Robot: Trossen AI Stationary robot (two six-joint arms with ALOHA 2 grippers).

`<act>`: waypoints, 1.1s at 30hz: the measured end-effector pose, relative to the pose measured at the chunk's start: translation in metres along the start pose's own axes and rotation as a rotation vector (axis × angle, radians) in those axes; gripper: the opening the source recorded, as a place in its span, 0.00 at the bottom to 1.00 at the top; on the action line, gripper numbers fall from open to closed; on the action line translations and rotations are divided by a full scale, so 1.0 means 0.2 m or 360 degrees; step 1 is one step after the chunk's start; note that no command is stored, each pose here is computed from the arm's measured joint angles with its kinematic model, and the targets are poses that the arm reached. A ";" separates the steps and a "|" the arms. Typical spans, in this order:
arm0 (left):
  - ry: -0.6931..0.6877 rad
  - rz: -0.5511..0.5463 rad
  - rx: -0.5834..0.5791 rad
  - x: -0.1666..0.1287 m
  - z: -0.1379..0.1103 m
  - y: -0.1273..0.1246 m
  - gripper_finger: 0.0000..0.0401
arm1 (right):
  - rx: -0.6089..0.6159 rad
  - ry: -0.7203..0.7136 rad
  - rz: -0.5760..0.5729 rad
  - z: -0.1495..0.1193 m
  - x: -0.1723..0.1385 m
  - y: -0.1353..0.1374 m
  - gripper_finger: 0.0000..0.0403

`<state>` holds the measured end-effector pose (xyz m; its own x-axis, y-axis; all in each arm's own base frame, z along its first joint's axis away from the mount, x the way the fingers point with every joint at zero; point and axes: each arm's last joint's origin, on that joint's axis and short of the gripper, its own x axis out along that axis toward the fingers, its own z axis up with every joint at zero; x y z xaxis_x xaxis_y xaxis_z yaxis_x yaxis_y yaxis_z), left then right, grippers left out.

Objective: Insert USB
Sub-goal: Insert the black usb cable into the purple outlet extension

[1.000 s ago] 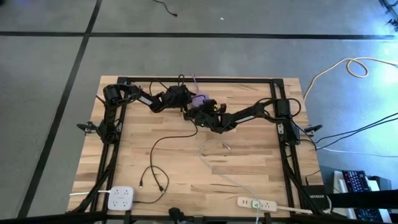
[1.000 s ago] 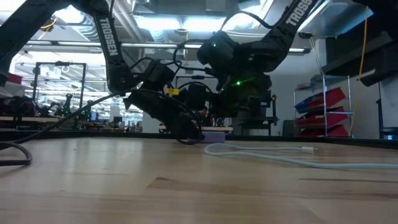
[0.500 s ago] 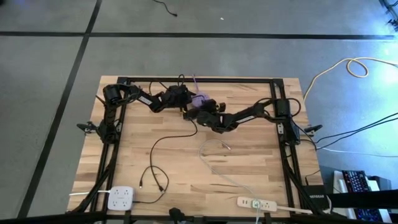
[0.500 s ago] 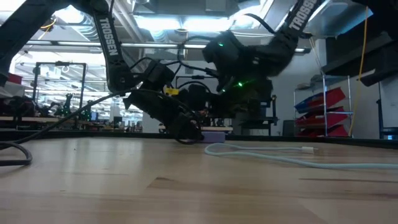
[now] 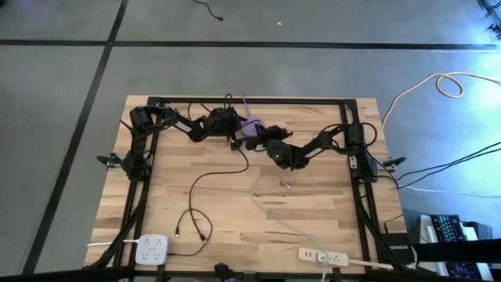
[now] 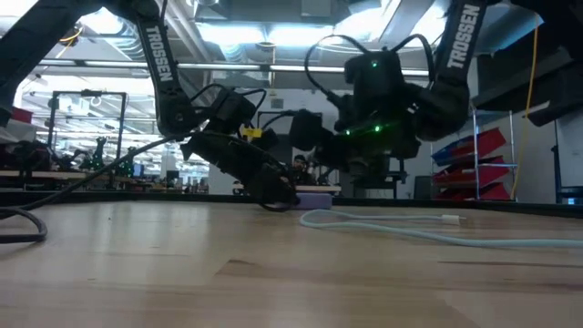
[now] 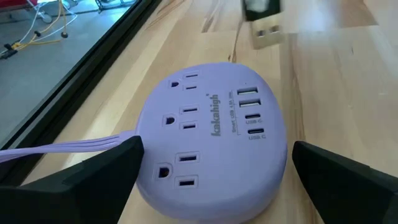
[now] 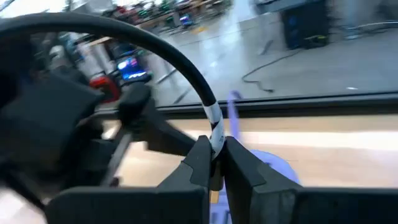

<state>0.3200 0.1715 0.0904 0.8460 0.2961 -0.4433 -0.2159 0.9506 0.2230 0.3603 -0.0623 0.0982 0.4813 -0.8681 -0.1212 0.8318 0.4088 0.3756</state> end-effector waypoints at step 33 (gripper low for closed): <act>-0.0013 0.0017 -0.0045 0.02 0.04 -0.09 1.00 | 0.0100 0.0048 -0.0116 -0.06 -0.04 -0.02 0.00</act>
<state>0.3315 0.1555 0.0925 0.8475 0.3055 -0.4342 -0.2386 0.9497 0.2026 0.3568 -0.0534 0.0871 0.4289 -0.8857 -0.1777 0.8465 0.3254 0.4213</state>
